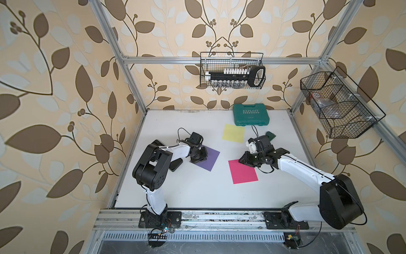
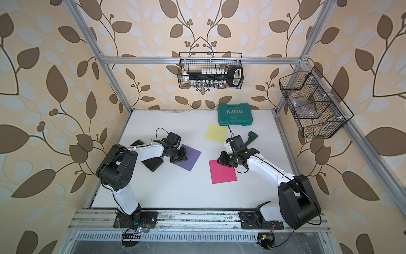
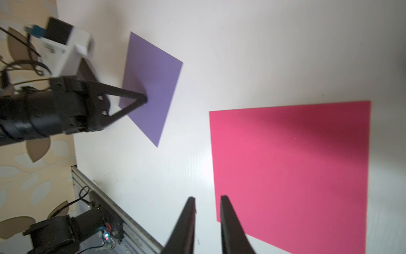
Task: Fold the square paper diagonally
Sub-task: Move the paper to the center of the board.
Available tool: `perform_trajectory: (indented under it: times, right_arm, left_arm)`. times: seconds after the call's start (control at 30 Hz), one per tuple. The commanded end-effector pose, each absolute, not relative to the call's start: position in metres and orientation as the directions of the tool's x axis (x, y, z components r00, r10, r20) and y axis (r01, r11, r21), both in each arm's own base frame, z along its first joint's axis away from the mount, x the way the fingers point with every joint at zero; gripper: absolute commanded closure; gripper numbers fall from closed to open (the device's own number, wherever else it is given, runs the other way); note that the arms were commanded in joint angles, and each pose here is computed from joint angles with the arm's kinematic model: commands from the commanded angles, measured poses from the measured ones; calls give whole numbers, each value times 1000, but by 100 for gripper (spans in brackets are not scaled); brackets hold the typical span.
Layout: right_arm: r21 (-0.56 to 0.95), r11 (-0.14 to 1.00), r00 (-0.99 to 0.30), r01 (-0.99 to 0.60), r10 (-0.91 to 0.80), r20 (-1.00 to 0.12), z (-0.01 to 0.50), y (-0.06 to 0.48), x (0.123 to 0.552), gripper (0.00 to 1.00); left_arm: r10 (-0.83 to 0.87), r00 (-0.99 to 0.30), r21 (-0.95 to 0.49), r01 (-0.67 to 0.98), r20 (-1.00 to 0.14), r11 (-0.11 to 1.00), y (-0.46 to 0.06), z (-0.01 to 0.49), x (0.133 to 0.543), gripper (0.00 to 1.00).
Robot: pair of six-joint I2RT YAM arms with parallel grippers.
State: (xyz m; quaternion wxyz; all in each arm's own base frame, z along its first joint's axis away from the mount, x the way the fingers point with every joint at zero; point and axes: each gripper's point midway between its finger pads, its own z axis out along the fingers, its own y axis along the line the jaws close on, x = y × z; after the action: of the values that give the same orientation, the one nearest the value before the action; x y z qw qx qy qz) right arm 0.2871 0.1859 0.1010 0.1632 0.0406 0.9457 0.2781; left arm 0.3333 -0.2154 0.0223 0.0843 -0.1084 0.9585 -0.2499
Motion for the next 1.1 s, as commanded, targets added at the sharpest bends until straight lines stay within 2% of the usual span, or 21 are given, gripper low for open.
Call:
perform_trajectory:
  times: [0.0,0.1,0.2,0.37,0.43,0.47,0.5,0.53,0.67,0.87,0.97,1.07]
  right_arm:
    - [519,852,-954,-65,100,-283,106,191,285,67]
    - [507,859,-956,-74,83,-281,108,193,289,56]
    - [489,869,-959,-77,70,-274,105,193,294,31]
    - [471,878,-969,-86,36,-244,98,198,303,16]
    - [469,879,-973,-80,33,-228,94,201,305,15]
    - [471,879,-975,-79,30,-220,92,203,305,14]
    - [470,879,-976,-80,26,-215,91,206,305,14]
    - [470,878,-977,-88,16,-213,91,211,304,15]
    - [457,885,-980,-92,1,-199,84,229,292,14]
    - [473,880,-982,50,130,-139,49,225,284,13]
    - [474,877,-982,77,149,-116,37,224,282,12]
    - [460,881,-980,109,172,-98,27,217,281,11]
  left_arm:
    - [-138,-987,-487,-84,-76,870,-237,27,304,100]
    - [-81,-993,-491,-30,-84,871,-264,32,291,100]
    - [-60,-995,-494,-10,-84,869,-283,33,282,100]
    - [-45,-988,-470,30,-148,882,-284,57,290,98]
    - [-32,-983,-462,55,-180,885,-282,74,294,79]
    - [-26,-981,-463,67,-191,884,-281,83,295,66]
    - [-25,-979,-463,74,-203,883,-280,92,295,58]
    - [-31,-977,-461,71,-211,884,-277,98,294,55]
    - [-114,-974,-491,-2,-198,871,-250,114,286,48]
    - [-152,-978,-508,-58,-146,859,-224,108,263,45]
    - [-168,-973,-514,-63,-160,855,-215,114,257,34]
    - [-158,-977,-517,-64,-140,853,-214,108,253,32]
